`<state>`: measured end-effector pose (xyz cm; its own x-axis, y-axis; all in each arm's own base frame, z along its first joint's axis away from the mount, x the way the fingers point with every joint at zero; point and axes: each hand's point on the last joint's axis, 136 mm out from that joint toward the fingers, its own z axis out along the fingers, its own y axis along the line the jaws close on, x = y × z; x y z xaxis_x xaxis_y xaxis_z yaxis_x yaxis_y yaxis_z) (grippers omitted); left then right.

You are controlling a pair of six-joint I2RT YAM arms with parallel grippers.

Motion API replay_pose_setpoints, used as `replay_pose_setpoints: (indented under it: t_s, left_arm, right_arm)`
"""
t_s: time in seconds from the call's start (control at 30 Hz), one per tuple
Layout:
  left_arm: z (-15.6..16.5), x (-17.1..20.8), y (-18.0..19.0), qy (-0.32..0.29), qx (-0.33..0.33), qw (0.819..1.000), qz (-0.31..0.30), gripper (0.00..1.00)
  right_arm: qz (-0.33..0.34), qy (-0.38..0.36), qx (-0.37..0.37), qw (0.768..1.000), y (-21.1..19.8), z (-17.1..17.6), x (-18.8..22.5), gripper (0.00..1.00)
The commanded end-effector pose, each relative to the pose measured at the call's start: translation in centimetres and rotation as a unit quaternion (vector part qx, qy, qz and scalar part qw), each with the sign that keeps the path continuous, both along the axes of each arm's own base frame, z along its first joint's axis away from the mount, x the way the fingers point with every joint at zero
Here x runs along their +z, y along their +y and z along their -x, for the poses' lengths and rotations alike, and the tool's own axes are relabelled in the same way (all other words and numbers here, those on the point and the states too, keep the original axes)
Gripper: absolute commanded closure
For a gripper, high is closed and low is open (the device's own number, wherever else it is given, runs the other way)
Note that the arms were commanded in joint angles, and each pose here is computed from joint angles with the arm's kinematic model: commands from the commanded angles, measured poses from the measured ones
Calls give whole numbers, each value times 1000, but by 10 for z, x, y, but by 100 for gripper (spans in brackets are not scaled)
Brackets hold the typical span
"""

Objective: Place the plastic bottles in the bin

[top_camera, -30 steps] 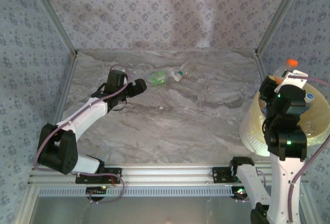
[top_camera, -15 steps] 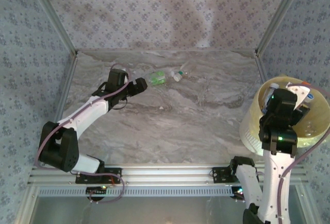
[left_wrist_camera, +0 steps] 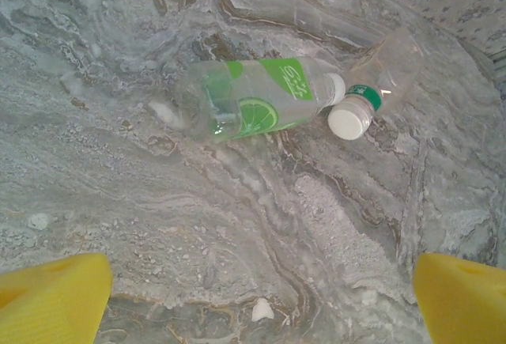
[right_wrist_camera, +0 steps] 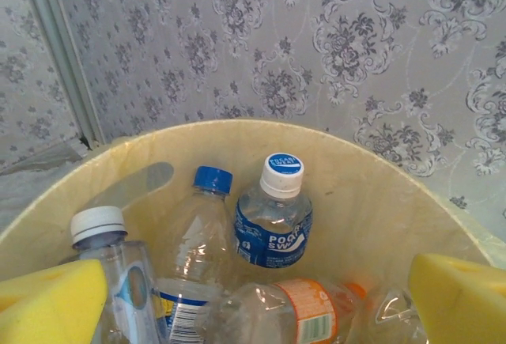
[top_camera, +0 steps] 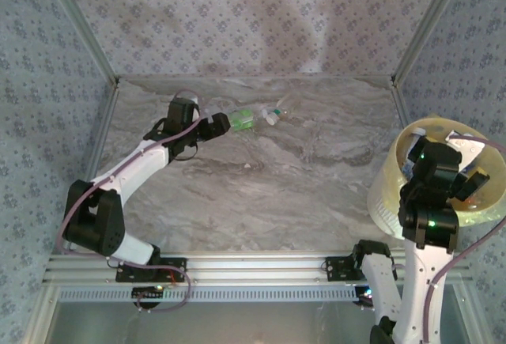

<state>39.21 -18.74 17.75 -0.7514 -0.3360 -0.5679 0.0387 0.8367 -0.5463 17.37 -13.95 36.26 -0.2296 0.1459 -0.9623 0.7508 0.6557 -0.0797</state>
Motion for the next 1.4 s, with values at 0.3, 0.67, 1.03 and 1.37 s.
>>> replay_pose_setpoints:
  t_s: [0.3, 0.67, 1.03, 1.37]
  left_arm:
    - [-12, 2, -25, -40, -145, 986, -78, 2]
    - [-52, -12, -43, -135, -266, 933, -199, 2]
    - [-88, -50, -49, -216, -393, 833, -325, 2]
    - [-119, -77, -54, -230, -420, 802, -358, 4]
  right_arm:
    - [-55, -99, 273, 955, 83, -46, 29, 0]
    - [-105, -152, 487, 854, 165, -63, 47, 0]
    - [-149, -150, 566, 797, 209, -76, 44, 0]
    - [-156, -117, 613, 765, 256, -97, 28, 0]
